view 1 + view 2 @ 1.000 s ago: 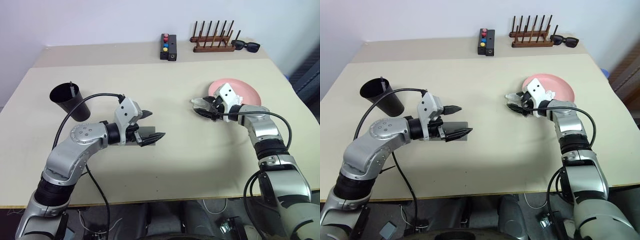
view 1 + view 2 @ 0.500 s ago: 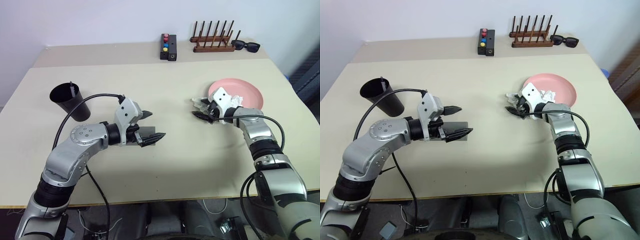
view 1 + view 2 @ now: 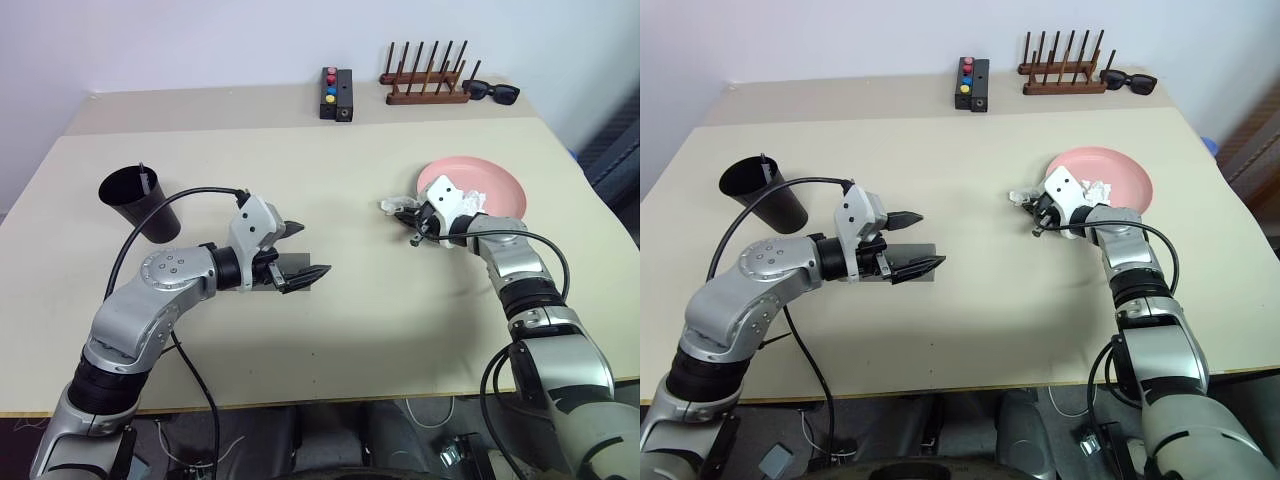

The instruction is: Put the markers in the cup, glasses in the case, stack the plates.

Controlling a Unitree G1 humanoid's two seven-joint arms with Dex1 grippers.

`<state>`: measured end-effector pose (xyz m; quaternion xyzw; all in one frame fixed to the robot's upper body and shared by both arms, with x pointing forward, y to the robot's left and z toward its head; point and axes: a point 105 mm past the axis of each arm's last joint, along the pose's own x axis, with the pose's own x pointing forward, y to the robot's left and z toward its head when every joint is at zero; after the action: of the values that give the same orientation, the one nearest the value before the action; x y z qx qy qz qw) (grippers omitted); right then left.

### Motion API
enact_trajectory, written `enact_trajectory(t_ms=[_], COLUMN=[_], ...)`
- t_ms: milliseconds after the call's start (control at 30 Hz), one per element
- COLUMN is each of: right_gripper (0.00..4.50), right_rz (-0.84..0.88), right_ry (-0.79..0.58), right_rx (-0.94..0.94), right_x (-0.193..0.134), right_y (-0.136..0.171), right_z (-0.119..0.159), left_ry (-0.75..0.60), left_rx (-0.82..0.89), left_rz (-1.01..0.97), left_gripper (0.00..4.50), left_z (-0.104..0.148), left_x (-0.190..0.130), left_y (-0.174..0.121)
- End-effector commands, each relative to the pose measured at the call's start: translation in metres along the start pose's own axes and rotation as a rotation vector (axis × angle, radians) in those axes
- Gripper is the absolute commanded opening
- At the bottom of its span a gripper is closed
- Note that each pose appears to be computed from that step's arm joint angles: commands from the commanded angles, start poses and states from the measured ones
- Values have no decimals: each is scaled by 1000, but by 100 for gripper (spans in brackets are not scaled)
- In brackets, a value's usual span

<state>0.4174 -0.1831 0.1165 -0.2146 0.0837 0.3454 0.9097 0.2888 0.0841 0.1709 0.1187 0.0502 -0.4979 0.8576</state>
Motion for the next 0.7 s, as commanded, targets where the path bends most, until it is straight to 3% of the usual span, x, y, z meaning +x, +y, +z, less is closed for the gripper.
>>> enact_trajectory(t_ms=[33,467,700], right_gripper=[3,3,3], right_rz=[-47,-187,-265], right_ry=[-73,-168,-98], right_rx=[-60,-90,-56], right_x=[-10,-73,-77], right_y=[-16,-61,-79], right_z=[28,78,54], left_ry=[-38,-42,-47], left_rx=[35,33,33], left_rz=[-3,-33,-48], left_gripper=[450,450,450], left_z=[11,9,9], left_x=[-3,4,7], left_y=[-1,-2,-3])
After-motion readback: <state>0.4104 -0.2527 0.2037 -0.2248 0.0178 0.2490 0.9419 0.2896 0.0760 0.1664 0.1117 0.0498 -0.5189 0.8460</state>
